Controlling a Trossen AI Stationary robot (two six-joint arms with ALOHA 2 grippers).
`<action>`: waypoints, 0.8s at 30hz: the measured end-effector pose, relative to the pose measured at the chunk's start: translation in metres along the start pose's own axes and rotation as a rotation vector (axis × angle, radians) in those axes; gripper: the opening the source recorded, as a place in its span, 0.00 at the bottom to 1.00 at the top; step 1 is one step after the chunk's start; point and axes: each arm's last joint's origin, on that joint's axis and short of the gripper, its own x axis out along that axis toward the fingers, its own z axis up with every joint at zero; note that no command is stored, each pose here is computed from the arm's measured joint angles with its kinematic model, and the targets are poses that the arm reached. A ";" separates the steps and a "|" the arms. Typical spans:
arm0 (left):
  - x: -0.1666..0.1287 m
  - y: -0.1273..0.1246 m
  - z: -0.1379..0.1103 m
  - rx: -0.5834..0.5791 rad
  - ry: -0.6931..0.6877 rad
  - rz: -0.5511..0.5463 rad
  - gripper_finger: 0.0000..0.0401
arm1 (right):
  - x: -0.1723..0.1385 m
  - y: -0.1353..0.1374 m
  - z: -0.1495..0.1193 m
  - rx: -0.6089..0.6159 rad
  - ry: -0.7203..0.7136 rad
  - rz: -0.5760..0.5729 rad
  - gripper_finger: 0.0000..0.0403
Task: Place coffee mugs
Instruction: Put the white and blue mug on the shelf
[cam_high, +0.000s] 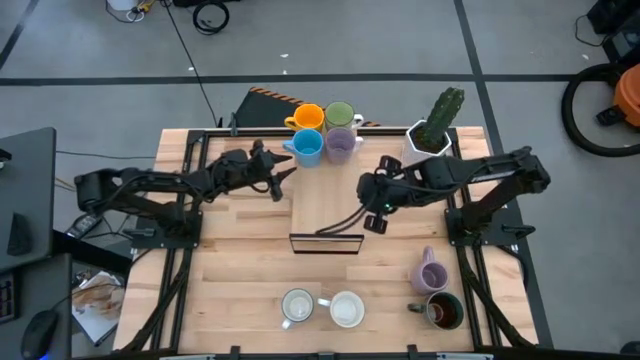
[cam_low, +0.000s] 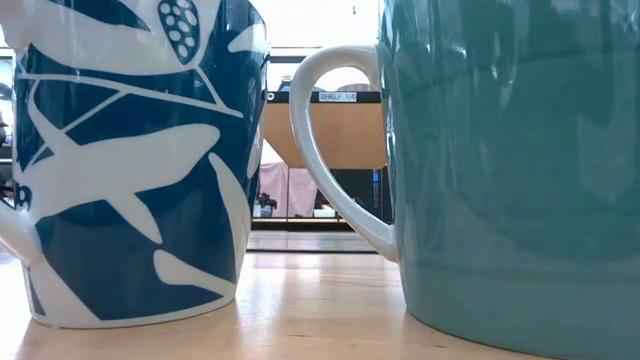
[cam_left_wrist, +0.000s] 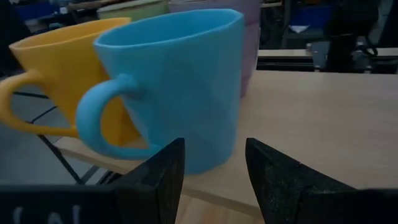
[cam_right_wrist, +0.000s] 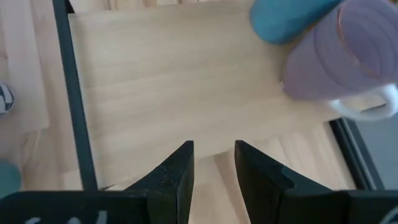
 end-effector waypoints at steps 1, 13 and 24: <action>0.001 -0.001 -0.001 0.000 -0.002 -0.004 0.44 | -0.001 0.000 -0.003 0.008 -0.002 0.002 0.30; 0.008 -0.006 -0.004 0.014 -0.025 -0.018 0.44 | 0.002 0.023 -0.019 0.037 -0.001 0.017 0.30; 0.008 -0.006 0.001 0.039 -0.072 -0.011 0.44 | -0.002 0.036 -0.025 0.061 -0.013 0.042 0.30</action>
